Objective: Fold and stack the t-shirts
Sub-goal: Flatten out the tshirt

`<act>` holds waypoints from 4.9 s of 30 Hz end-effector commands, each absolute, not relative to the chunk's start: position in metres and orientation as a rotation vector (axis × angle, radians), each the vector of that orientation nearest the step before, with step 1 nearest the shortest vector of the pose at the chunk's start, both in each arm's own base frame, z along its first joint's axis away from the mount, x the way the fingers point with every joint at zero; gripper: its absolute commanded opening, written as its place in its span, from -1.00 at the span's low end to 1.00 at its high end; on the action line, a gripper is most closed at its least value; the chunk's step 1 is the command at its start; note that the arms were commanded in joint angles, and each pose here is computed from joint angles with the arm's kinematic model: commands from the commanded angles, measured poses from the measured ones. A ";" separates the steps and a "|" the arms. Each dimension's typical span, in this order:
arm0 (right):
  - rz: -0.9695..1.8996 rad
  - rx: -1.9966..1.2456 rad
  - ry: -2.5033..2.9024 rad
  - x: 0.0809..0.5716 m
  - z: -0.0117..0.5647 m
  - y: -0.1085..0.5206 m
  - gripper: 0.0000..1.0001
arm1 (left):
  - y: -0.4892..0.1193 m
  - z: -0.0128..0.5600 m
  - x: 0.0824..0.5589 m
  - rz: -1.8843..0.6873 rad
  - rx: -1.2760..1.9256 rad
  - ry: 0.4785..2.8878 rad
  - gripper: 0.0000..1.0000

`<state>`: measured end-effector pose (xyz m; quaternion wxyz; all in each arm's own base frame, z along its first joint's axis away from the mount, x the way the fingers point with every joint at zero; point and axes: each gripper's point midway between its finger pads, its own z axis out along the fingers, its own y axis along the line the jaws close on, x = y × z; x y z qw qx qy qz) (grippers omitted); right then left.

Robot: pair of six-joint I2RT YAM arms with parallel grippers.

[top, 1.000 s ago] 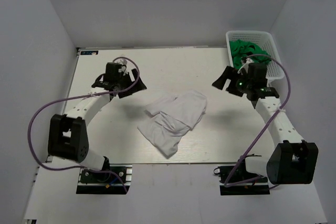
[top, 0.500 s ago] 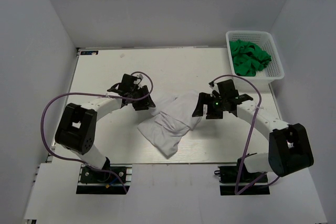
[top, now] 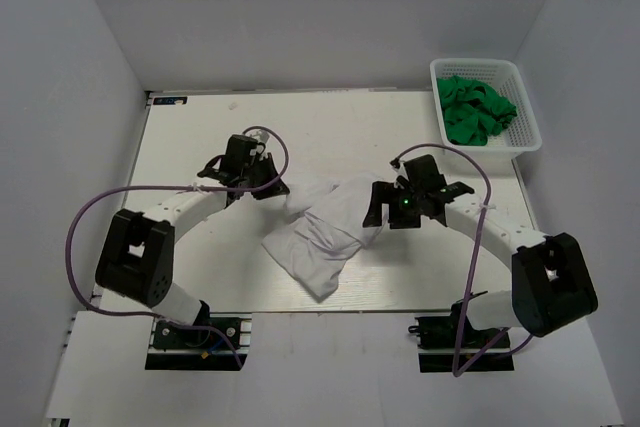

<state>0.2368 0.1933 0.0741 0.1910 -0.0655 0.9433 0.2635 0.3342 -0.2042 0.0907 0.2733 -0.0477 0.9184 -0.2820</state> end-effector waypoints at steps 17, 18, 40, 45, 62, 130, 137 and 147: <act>0.547 -0.077 2.460 0.324 0.075 0.202 0.55 | -0.215 0.153 0.335 -0.865 -0.016 2.283 -1.00; 0.531 -0.076 2.477 0.323 0.071 0.200 0.52 | -0.215 0.156 0.334 -0.868 -0.013 2.274 -1.00; 0.508 -0.090 2.449 0.339 0.065 0.201 -0.11 | -0.213 0.158 0.329 -0.873 -0.009 2.260 -1.00; 0.623 -0.108 2.365 0.340 0.100 0.214 -1.00 | -0.209 0.163 0.332 -0.845 -0.024 2.245 -1.00; 0.251 0.031 1.649 0.357 0.400 0.122 -1.00 | -0.139 0.408 0.380 -0.485 -0.183 1.676 -1.00; 0.343 -0.155 1.787 0.401 0.271 0.175 -1.00 | -0.079 0.346 0.433 -0.062 -0.363 1.635 -1.00; 0.251 -0.163 1.824 0.462 0.260 0.187 -1.00 | -0.085 0.290 0.494 0.063 -0.359 1.742 -1.00; 0.078 -0.048 1.918 0.579 0.203 0.191 -0.75 | -0.082 0.210 0.615 0.177 -0.382 1.806 -0.97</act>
